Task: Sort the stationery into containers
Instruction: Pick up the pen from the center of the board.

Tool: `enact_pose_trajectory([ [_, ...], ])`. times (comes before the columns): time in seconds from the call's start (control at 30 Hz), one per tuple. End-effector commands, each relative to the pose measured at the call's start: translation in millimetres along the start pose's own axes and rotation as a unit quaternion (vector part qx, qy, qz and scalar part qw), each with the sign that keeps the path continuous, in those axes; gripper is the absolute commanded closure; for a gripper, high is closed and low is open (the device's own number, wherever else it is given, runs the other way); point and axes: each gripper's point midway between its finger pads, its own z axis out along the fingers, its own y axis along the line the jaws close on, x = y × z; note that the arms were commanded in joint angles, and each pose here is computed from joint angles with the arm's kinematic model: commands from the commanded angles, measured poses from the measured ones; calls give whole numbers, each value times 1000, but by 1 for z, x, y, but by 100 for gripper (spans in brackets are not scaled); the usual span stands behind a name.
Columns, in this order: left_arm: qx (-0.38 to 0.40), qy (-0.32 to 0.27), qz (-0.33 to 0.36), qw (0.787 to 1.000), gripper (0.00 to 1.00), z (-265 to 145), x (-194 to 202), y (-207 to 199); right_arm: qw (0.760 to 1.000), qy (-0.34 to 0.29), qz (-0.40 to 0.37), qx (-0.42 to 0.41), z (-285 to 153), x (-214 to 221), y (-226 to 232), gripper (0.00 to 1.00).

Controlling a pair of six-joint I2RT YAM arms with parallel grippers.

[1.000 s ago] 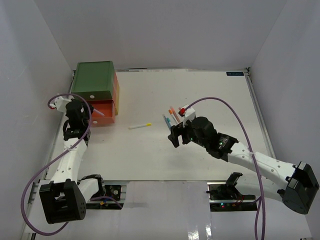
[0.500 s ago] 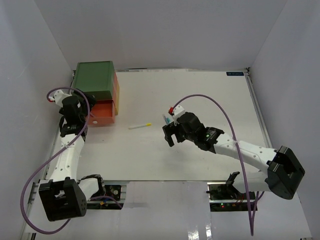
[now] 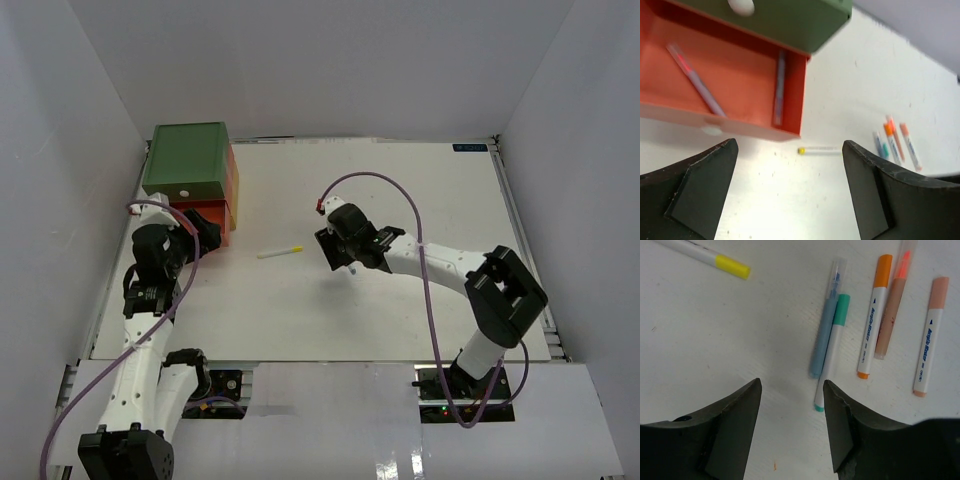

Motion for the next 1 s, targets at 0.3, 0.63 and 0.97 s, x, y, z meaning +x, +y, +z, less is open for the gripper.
enact_pose_trajectory([
  [0.3,39,49,41,997,4,-4,33,-11,999,37,0,31,54,-16,-17,47],
  [0.63,46,50,38,997,4,-4,33,-13,998,57,2,34,74,-15,-25,49],
  [0.97,49,53,38,997,4,-3,34,-14,997,77,1,29,84,-3,-24,57],
])
